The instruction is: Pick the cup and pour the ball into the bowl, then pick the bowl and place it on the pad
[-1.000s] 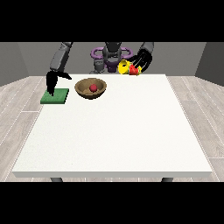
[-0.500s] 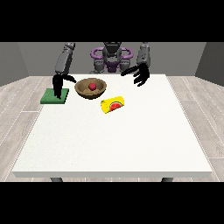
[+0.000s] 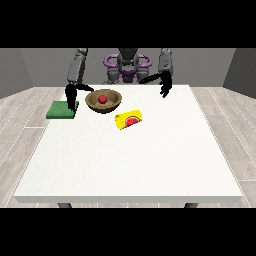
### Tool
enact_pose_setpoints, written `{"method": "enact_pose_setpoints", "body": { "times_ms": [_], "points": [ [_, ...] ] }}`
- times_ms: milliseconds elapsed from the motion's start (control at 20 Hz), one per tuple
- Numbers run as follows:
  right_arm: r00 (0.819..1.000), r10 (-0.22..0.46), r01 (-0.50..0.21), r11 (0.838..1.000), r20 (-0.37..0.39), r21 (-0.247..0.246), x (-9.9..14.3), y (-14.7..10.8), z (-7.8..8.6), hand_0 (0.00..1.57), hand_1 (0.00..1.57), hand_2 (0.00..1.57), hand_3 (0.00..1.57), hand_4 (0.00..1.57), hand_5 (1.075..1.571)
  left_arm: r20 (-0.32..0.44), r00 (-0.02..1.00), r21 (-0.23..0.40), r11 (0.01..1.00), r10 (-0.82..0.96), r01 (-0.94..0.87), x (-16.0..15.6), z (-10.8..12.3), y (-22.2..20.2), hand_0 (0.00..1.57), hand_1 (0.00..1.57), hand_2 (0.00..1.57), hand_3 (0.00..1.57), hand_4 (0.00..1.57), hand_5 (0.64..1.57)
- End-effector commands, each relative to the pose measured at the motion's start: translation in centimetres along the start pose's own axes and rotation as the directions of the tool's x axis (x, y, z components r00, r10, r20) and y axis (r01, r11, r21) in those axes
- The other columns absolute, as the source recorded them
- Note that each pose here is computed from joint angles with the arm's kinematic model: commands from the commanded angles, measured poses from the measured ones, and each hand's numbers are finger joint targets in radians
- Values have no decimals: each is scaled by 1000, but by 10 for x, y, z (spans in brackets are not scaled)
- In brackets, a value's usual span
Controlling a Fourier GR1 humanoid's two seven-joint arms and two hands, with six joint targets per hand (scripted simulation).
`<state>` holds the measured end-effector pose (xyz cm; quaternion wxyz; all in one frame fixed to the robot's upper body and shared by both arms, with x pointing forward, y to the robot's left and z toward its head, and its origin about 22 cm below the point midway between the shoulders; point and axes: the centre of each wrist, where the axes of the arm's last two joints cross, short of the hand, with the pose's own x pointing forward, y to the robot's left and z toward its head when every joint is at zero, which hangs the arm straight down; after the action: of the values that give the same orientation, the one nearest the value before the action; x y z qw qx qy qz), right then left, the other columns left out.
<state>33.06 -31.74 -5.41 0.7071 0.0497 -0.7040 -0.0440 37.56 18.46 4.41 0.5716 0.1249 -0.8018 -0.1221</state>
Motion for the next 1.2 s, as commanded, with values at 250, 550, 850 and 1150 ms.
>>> {"method": "enact_pose_setpoints", "body": {
  "times_ms": [250, 550, 850, 1150],
  "points": [
    [997, -72, 72, 994, 7, -78, -20, -1, 5, 0, 0, 0, 0, 199, 1539, 98, 995, -61, 998, 10, -4, 20, -3, -2, 0, 0, 0, 0, 0, 1555],
    [994, -109, 110, 988, 10, -107, -39, 9, 18, 0, 0, 0, 0, 205, 1527, 105, 994, -114, 993, 26, -14, 41, 1, -26, 0, 0, 0, 0, 0, 1558],
    [991, -127, 122, 987, -45, -103, -25, 16, 5, 0, 0, 0, 0, 357, 1545, 31, 999, -107, 994, 18, -14, 22, 2, -7, 0, 0, 0, 0, 0, 1563],
    [987, -132, 123, 988, -93, -95, -51, 73, 7, 0, 0, 0, 0, 366, 1547, -3, 1000, -74, 997, 22, -23, 11, 8, 7, 0, 0, 0, 0, 0, 1564]
  ]
}}
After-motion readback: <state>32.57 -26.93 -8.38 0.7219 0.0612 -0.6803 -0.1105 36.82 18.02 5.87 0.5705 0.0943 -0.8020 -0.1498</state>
